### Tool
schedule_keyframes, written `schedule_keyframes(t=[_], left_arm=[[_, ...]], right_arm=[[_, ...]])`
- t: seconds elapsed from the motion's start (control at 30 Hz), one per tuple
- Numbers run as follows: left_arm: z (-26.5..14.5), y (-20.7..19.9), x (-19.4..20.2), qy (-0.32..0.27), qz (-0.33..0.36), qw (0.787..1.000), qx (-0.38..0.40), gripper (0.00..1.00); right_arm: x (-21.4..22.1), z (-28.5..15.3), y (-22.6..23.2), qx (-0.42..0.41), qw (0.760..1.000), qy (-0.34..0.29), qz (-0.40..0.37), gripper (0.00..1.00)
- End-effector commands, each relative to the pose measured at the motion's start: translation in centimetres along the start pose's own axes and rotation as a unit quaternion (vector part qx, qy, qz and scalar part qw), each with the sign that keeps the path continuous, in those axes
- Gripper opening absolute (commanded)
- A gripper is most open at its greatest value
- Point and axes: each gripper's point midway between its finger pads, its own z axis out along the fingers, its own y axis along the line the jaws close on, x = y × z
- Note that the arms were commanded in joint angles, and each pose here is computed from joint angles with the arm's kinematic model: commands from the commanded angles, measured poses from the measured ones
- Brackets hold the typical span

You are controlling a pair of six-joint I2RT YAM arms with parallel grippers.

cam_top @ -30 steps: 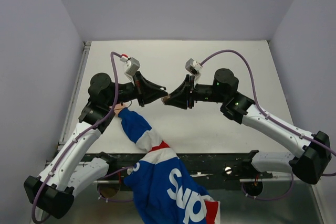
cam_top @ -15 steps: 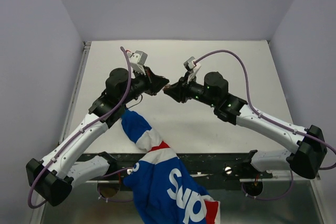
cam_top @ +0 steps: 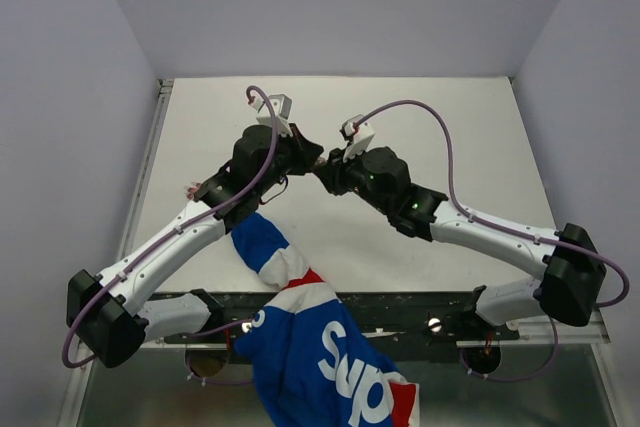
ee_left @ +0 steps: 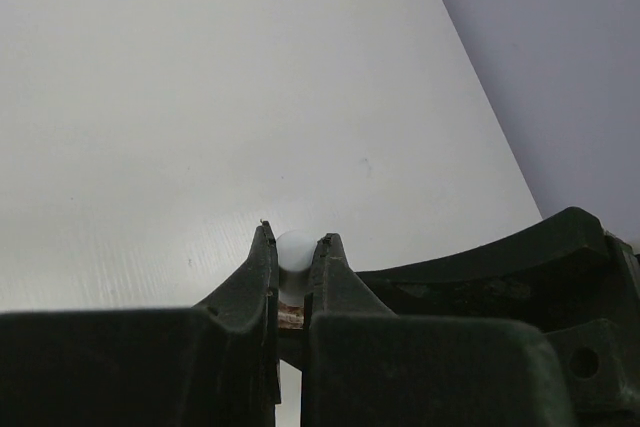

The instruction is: Paint the nails

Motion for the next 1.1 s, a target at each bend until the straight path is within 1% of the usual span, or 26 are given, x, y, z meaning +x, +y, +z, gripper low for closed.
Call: schedule_keyframes(t=[0.0, 0.07, 0.1, 0.17, 0.23, 0.27, 0.37, 0.47, 0.53, 0.57, 0.6, 0.67, 0.7, 0.77, 0.83, 0.93, 1.07], left_arm=[[-0.1, -0.6, -0.7, -0.006, -0.009, 1.000, -0.007, 0.10], [-0.2, -1.0, -0.8, -0.004, -0.002, 1.000, 0.006, 0.33], [-0.3, -1.2, -0.8, -0.005, 0.001, 1.000, 0.012, 0.48], [-0.6, -1.4, -1.1, -0.007, 0.006, 1.000, 0.021, 0.70], [-0.8, -1.3, -1.4, -0.007, 0.005, 1.000, 0.025, 0.86], [-0.9, -1.2, -1.6, -0.006, 0.005, 1.000, 0.027, 0.90], [-1.4, -0.3, -2.4, -0.013, 0.005, 1.000, 0.020, 0.96], [-2.5, -0.2, -2.7, -0.016, 0.019, 0.999, 0.045, 0.99], [-3.2, -0.2, -3.1, -0.021, 0.027, 0.997, 0.075, 0.99], [-3.6, -0.5, -3.1, -0.020, 0.033, 0.994, 0.101, 0.99], [-4.1, -0.7, -3.2, -0.020, 0.037, 0.992, 0.122, 0.99], [-5.1, -1.6, -3.0, -0.005, 0.058, 0.983, 0.175, 0.99], [-6.0, -2.5, -2.6, 0.008, 0.076, 0.974, 0.211, 0.99], [-7.4, -3.7, -2.0, 0.025, 0.109, 0.959, 0.260, 0.99], [-9.0, -4.8, -1.5, 0.034, 0.132, 0.943, 0.302, 0.99], [-10.6, -5.6, -1.0, 0.045, 0.148, 0.929, 0.336, 0.99], [-12.1, -6.5, -0.4, 0.064, 0.149, 0.912, 0.376, 0.99]], right_arm=[[-1.8, 0.7, -5.2, 0.130, 0.990, -0.054, 0.016, 0.01], [-1.9, 0.6, -5.1, 0.126, 0.990, -0.054, 0.017, 0.01], [-1.8, 0.6, -5.1, 0.125, 0.991, -0.054, 0.017, 0.01], [-2.0, 0.5, -5.2, 0.127, 0.990, -0.052, 0.014, 0.01], [-2.0, 0.3, -5.5, 0.135, 0.990, -0.049, 0.009, 0.01], [-1.8, 0.3, -5.5, 0.138, 0.989, -0.045, 0.006, 0.01], [-1.7, -0.2, -5.8, 0.143, 0.989, -0.042, 0.001, 0.01], [-1.5, -0.7, -5.9, 0.142, 0.989, -0.035, -0.001, 0.01], [-1.6, -1.0, -5.1, 0.115, 0.993, -0.032, -0.005, 0.01], [-1.7, -1.2, -4.5, 0.093, 0.995, -0.030, -0.004, 0.01], [-1.7, -1.5, -3.4, 0.054, 0.998, -0.025, -0.007, 0.01], [-1.7, -2.0, -1.8, 0.003, 1.000, -0.014, -0.007, 0.01], [-1.3, -2.4, -0.5, -0.037, 0.999, 0.000, -0.013, 0.01], [-0.9, -3.4, 1.9, -0.104, 0.994, 0.027, -0.009, 0.01], [-1.1, -4.8, 4.2, -0.172, 0.984, 0.040, -0.004, 0.01], [-2.0, -7.1, 7.0, -0.256, 0.965, 0.052, 0.007, 0.01], [-3.0, -9.0, 9.5, -0.336, 0.940, 0.065, 0.018, 0.01]])
